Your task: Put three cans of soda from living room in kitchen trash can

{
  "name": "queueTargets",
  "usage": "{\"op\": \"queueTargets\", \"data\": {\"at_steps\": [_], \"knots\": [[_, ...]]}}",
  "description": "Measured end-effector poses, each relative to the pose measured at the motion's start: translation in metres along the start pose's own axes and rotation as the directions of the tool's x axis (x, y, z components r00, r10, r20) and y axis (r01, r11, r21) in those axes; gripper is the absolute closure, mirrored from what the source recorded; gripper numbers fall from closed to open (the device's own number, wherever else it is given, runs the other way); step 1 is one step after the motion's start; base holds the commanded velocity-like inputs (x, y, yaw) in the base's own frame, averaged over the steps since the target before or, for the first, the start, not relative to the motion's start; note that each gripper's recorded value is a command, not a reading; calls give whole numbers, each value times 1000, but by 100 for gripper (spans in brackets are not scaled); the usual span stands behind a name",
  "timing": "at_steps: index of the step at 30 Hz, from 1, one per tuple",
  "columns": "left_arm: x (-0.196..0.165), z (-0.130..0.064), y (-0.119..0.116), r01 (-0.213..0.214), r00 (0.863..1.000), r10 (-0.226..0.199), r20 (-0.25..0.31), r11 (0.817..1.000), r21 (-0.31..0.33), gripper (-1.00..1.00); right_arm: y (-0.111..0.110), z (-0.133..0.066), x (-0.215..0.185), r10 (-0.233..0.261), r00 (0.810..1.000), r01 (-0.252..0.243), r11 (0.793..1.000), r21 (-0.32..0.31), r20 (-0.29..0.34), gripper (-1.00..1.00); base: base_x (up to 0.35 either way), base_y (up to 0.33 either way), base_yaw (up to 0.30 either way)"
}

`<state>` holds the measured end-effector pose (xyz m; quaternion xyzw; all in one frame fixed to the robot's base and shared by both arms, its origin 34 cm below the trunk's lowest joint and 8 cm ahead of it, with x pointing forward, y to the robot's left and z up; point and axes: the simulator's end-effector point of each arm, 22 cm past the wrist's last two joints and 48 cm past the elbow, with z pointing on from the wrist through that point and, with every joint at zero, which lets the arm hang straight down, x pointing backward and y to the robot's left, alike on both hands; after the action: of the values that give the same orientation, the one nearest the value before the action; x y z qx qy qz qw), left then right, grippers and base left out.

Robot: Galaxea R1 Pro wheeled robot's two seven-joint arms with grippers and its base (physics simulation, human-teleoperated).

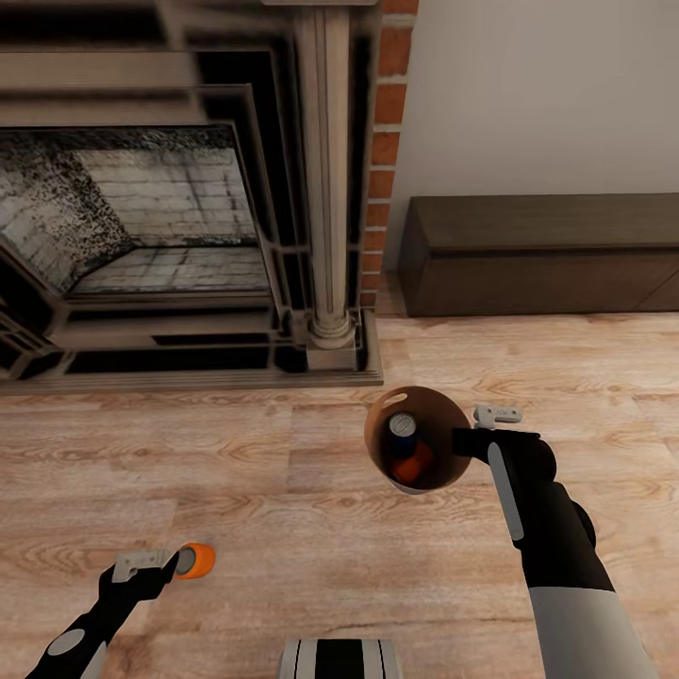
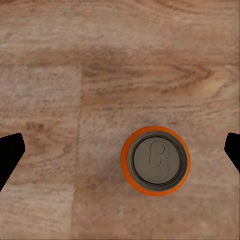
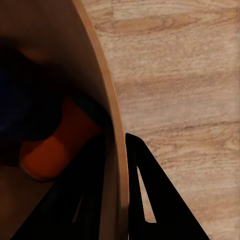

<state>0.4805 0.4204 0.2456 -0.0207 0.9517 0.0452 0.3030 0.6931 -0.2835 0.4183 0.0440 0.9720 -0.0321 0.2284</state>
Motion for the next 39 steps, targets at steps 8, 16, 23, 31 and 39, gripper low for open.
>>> {"op": "queueTargets", "data": {"at_steps": [8,16,23,31,39], "knots": [[3,0,-8,2,1000,-2,-5,1000,11,-100,1,0,0,1,1000,-1,1000,-1,0,100,0,0,0],[5,1,-21,13,1000,-13,-7,1000,26,-100,1,0,0,1,1000,-1,1000,-1,0,100,0,0,0],[9,4,-26,17,1000,-16,-7,999,30,-100,1,3,3,1,1000,-1,1000,-1,0,100,0,0,0],[22,16,-27,17,1000,-16,-7,999,30,-100,1,17,14,1,1000,-1,1000,-2,0,100,0,0,0],[26,21,-27,15,1000,-15,-4,999,31,-100,2,23,19,2,1000,-2,1000,-3,-1,100,0,0,0]]}}
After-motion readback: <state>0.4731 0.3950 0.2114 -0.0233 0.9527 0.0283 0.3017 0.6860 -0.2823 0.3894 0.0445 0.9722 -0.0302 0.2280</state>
